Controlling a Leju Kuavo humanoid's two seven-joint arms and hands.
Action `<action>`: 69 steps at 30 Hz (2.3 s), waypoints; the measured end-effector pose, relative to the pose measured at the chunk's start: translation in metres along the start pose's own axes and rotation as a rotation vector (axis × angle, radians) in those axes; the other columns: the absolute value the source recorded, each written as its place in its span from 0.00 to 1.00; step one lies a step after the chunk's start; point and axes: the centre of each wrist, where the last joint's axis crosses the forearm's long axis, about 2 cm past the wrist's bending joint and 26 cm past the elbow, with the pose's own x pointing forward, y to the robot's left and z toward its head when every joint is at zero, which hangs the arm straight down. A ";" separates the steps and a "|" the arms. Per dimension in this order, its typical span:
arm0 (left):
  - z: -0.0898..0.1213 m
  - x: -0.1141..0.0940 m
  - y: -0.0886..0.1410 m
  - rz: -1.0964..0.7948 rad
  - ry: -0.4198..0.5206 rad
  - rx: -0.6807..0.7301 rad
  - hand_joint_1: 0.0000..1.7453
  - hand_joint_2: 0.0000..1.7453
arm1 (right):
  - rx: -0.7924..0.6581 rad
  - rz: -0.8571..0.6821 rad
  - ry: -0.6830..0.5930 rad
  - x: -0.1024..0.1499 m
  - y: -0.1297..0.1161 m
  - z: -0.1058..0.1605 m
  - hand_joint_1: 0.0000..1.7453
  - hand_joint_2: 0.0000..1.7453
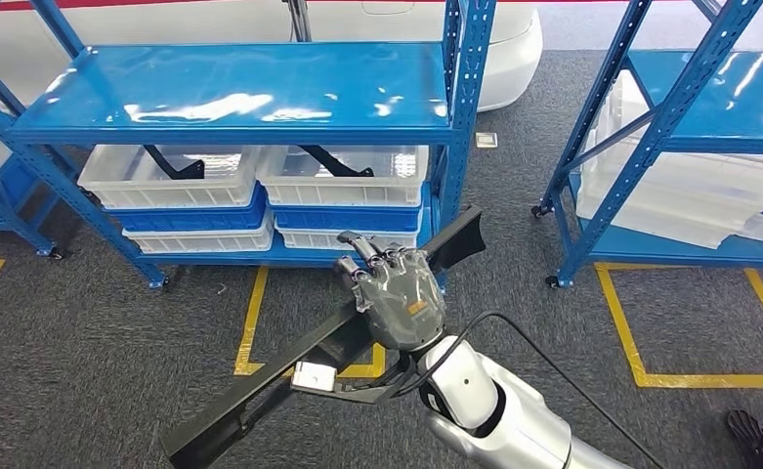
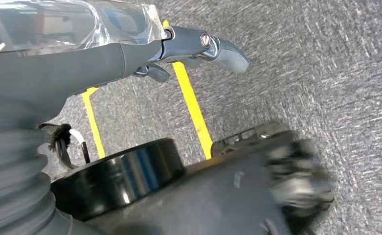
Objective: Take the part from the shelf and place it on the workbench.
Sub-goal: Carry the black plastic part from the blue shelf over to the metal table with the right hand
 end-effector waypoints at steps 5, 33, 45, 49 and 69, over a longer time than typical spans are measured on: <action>0.000 0.001 0.000 -0.002 -0.002 -0.002 0.00 1.00 | -0.005 0.015 0.003 0.000 0.000 0.000 1.00 1.00; 0.000 -0.002 -0.001 -0.073 -0.006 -0.018 0.00 1.00 | 0.036 0.026 0.024 0.001 0.004 0.010 1.00 1.00; -0.001 -0.002 0.002 -0.099 0.000 -0.033 0.00 1.00 | 0.117 -0.053 0.060 -0.001 0.007 0.014 1.00 1.00; -0.001 0.002 0.003 -0.108 -0.008 -0.034 0.00 1.00 | 0.131 -0.051 0.057 -0.003 0.006 0.012 1.00 1.00; -0.002 0.008 0.004 -0.114 -0.023 -0.014 0.00 1.00 | 0.062 -0.014 0.046 -0.001 -0.002 0.017 1.00 1.00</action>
